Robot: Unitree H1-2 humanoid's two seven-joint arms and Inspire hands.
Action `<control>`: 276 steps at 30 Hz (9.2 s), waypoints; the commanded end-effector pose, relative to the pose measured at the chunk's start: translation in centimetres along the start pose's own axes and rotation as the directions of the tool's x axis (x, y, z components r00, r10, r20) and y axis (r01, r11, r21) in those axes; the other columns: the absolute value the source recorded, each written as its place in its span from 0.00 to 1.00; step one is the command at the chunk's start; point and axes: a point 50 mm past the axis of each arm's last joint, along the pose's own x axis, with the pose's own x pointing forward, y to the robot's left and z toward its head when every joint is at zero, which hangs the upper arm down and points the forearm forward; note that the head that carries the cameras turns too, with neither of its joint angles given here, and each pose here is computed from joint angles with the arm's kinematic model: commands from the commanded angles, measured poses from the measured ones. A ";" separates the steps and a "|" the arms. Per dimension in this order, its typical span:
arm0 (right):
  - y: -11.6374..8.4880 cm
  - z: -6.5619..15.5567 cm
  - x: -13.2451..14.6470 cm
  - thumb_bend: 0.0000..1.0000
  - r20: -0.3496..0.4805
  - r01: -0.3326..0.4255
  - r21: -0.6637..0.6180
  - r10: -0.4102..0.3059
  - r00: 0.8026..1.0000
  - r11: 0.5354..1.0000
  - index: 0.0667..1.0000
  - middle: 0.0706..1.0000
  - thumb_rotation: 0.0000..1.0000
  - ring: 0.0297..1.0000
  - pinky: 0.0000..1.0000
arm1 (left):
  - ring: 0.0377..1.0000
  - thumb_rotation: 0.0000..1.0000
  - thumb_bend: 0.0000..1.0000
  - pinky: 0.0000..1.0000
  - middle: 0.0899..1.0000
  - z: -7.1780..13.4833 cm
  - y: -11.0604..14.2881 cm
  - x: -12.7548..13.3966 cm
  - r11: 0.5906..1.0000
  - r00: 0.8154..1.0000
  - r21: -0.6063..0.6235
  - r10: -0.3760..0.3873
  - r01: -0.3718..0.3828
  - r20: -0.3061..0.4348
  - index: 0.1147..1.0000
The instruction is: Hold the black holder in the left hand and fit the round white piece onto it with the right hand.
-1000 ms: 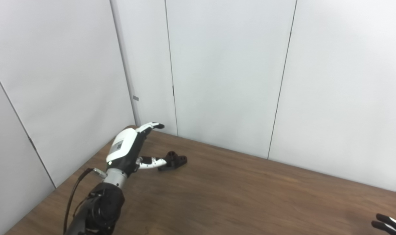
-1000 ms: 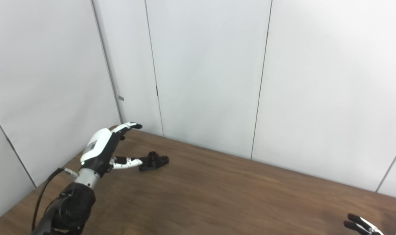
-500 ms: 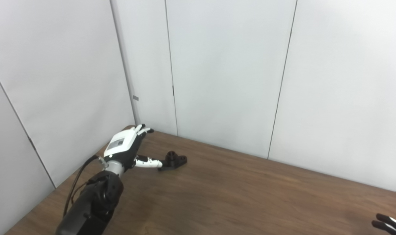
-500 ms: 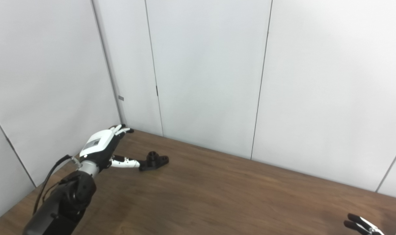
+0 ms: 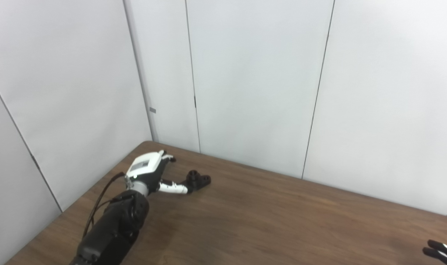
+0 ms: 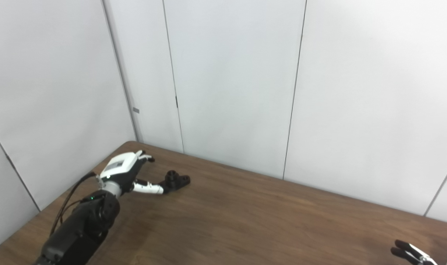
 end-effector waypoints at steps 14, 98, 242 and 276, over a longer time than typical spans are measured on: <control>-1.0 1.7 -0.1 0.71 0.061 0.015 -0.008 -0.014 0.998 1.000 0.77 0.76 0.17 0.63 0.46 | 1.00 0.46 1.00 0.99 1.00 0.2 0.7 2.2 0.996 0.996 0.033 0.086 -0.085 -0.025 0.83; -0.9 3.7 -0.9 0.58 0.048 0.029 -0.030 -0.027 0.998 0.999 0.80 0.81 0.00 0.68 0.56 | 0.98 0.05 0.52 1.00 0.87 1.5 -10.5 2.7 0.982 0.997 -0.178 -0.059 0.066 0.047 0.42; -17.1 3.6 10.6 0.98 -0.428 -0.201 -0.574 -0.082 0.900 0.794 0.99 1.00 0.39 1.00 0.87 | 0.89 0.05 0.52 0.88 0.81 11.9 -20.8 -10.0 0.933 0.631 0.183 -0.347 0.311 0.694 0.42; -10.5 0.3 11.9 0.92 -0.450 -0.265 -0.558 -0.019 0.893 0.786 0.82 1.00 0.35 0.96 0.80 | 0.86 0.05 0.52 0.80 0.80 12.9 -18.8 -10.3 0.941 0.639 0.180 -0.329 0.288 0.696 0.42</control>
